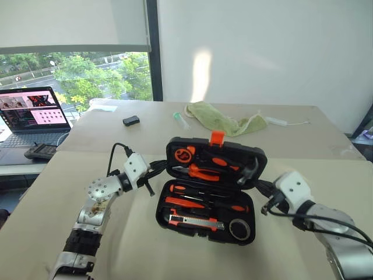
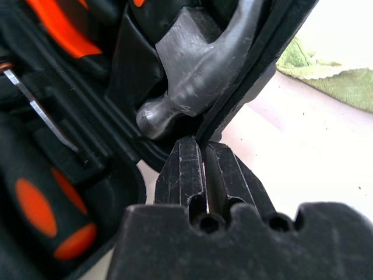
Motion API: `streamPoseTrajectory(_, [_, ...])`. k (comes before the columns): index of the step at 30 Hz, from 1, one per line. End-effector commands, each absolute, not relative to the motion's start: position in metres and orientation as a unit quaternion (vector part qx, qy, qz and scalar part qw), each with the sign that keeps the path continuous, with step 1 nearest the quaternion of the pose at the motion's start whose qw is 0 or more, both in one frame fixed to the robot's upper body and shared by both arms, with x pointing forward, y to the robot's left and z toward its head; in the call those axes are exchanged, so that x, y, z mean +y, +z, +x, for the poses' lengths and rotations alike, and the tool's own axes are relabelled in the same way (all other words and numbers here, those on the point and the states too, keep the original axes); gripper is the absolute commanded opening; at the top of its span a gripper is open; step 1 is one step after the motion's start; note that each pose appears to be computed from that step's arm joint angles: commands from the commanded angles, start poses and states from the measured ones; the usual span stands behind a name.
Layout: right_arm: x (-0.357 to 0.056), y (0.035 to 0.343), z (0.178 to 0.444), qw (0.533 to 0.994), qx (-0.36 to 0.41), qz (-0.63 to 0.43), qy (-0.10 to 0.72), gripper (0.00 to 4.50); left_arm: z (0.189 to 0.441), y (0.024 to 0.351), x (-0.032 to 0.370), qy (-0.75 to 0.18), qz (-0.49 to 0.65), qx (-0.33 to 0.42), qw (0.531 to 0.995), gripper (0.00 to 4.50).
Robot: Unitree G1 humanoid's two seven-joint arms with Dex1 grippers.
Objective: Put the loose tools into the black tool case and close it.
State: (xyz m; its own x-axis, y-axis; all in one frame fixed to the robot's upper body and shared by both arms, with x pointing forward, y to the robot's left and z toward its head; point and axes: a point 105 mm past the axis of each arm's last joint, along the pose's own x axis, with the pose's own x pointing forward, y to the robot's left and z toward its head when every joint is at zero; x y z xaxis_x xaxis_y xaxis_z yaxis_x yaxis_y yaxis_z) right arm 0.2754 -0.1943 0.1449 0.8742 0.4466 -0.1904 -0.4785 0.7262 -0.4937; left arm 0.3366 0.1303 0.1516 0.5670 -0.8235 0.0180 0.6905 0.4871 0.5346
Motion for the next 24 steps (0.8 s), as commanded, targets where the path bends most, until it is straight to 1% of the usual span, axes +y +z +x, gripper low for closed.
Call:
streamPoseTrajectory(1, [-0.177, 0.177, 0.26, 0.907, -0.052, -0.323, 0.266, 0.0, 0.315, 0.138, 0.119, -0.504, 0.282, -0.14, 0.804, 0.01])
streamPoseTrajectory(3, [-0.18, 0.172, 0.253, 0.897, -0.045, -0.349, 0.268, 0.0, 0.312, 0.133, 0.131, -0.507, 0.268, -0.123, 0.81, 0.01])
streamPoseTrajectory(4, [-0.182, 0.172, 0.25, 0.898, -0.047, -0.35, 0.262, 0.0, 0.312, 0.132, 0.138, -0.501, 0.254, -0.111, 0.82, 0.01])
streamPoseTrajectory(5, [-0.185, 0.171, 0.246, 0.896, -0.042, -0.359, 0.258, 0.0, 0.313, 0.131, 0.146, -0.493, 0.239, -0.1, 0.83, 0.74])
streamPoseTrajectory(6, [-0.187, 0.17, 0.244, 0.895, -0.039, -0.364, 0.256, 0.77, 0.313, 0.131, 0.15, -0.489, 0.23, -0.094, 0.836, 0.91])
streamPoseTrajectory(7, [-0.189, 0.168, 0.241, 0.891, -0.034, -0.373, 0.257, 1.02, 0.313, 0.131, 0.154, -0.485, 0.224, -0.087, 0.841, 1.35])
streamPoseTrajectory(8, [-0.193, 0.166, 0.234, 0.888, -0.018, -0.38, 0.259, 1.35, 0.315, 0.128, 0.164, -0.471, 0.214, -0.072, 0.853, 1.69])
streamPoseTrajectory(9, [-0.196, 0.163, 0.227, 0.885, 0.005, -0.38, 0.27, 1.75, 0.317, 0.127, 0.172, -0.459, 0.207, -0.061, 0.862, 2.17])
streamPoseTrajectory(11, [-0.199, 0.157, 0.213, 0.882, 0.045, -0.369, 0.289, 2.29, 0.32, 0.127, 0.181, -0.442, 0.185, -0.046, 0.877, 2.75])
streamPoseTrajectory(12, [-0.201, 0.152, 0.205, 0.877, 0.073, -0.367, 0.303, 2.78, 0.321, 0.128, 0.184, -0.438, 0.178, -0.043, 0.88, 3.27])
streamPoseTrajectory(14, [-0.203, 0.146, 0.192, 0.868, 0.106, -0.362, 0.322, 2.78, 0.322, 0.127, 0.188, -0.431, 0.173, -0.033, 0.885, 3.92])
streamPoseTrajectory(16, [-0.204, 0.146, 0.185, 0.877, 0.119, -0.334, 0.324, 2.78, 0.326, 0.127, 0.192, -0.42, 0.162, -0.027, 0.892, 3.92])
streamPoseTrajectory(20, [-0.201, 0.132, 0.166, 0.868, 0.174, -0.291, 0.362, 2.78, 0.33, 0.131, 0.184, -0.431, 0.13, -0.018, 0.893, 3.92])
streamPoseTrajectory(22, [-0.2, 0.127, 0.167, 0.867, 0.183, -0.289, 0.363, 2.78, 0.327, 0.13, 0.175, -0.451, 0.117, -0.006, 0.885, 3.92])
streamPoseTrajectory(24, [-0.194, 0.12, 0.164, 0.862, 0.195, -0.27, 0.381, 2.78, 0.328, 0.131, 0.168, -0.453, 0.111, 0.0, 0.884, 3.92])
